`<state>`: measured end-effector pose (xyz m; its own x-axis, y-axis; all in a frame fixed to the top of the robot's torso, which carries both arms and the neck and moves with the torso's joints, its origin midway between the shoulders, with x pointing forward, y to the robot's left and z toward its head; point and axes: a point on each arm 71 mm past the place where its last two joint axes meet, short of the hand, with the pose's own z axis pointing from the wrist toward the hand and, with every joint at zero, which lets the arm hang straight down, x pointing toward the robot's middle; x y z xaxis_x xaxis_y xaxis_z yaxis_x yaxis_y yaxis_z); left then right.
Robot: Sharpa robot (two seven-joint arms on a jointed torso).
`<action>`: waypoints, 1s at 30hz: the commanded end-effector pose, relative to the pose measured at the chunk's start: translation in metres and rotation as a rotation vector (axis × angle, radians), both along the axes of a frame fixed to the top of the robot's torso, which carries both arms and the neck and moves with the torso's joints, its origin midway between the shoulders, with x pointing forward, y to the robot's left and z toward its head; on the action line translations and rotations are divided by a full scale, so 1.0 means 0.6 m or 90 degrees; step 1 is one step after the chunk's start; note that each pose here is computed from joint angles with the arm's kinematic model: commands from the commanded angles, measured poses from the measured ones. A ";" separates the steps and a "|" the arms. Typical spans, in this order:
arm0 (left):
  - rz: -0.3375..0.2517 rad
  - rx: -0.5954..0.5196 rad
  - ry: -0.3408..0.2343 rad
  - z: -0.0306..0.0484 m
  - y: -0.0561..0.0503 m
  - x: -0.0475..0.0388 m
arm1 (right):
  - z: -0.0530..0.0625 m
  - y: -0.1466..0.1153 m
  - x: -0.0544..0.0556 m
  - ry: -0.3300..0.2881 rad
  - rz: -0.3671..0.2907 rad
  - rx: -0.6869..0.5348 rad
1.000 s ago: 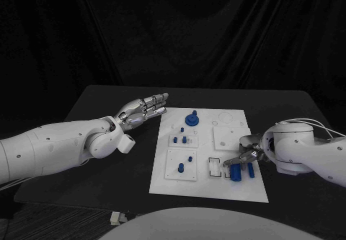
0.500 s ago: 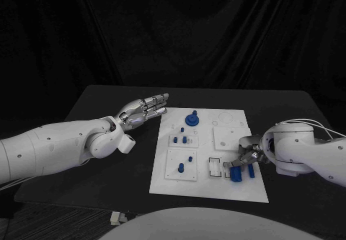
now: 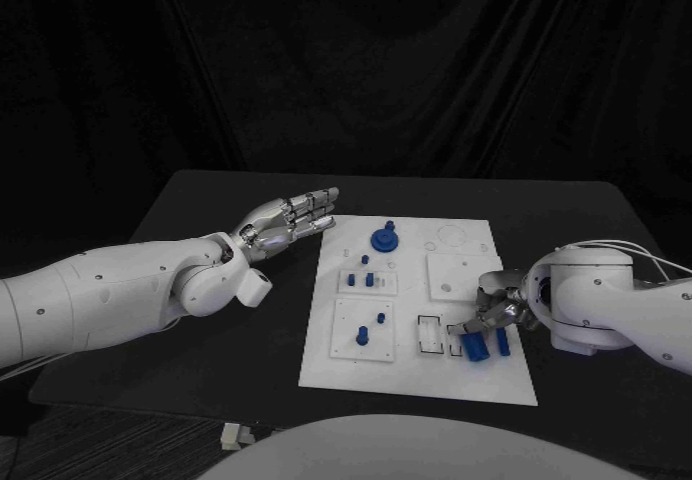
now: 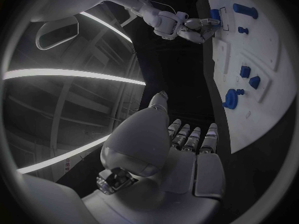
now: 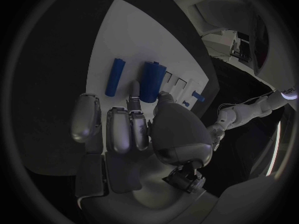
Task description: Assemble the parts on the task board
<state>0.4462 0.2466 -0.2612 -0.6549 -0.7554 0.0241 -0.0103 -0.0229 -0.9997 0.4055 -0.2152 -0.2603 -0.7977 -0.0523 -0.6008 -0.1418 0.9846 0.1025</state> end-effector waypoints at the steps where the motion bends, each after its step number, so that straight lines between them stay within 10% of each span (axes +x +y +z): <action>1: -0.006 -0.011 0.002 0.000 -0.003 -0.001 | 0.003 -0.001 0.000 -0.022 -0.026 0.014; 30: -0.008 -0.007 0.009 -0.002 -0.004 -0.001 | 0.033 0.003 -0.010 -0.024 -0.124 0.131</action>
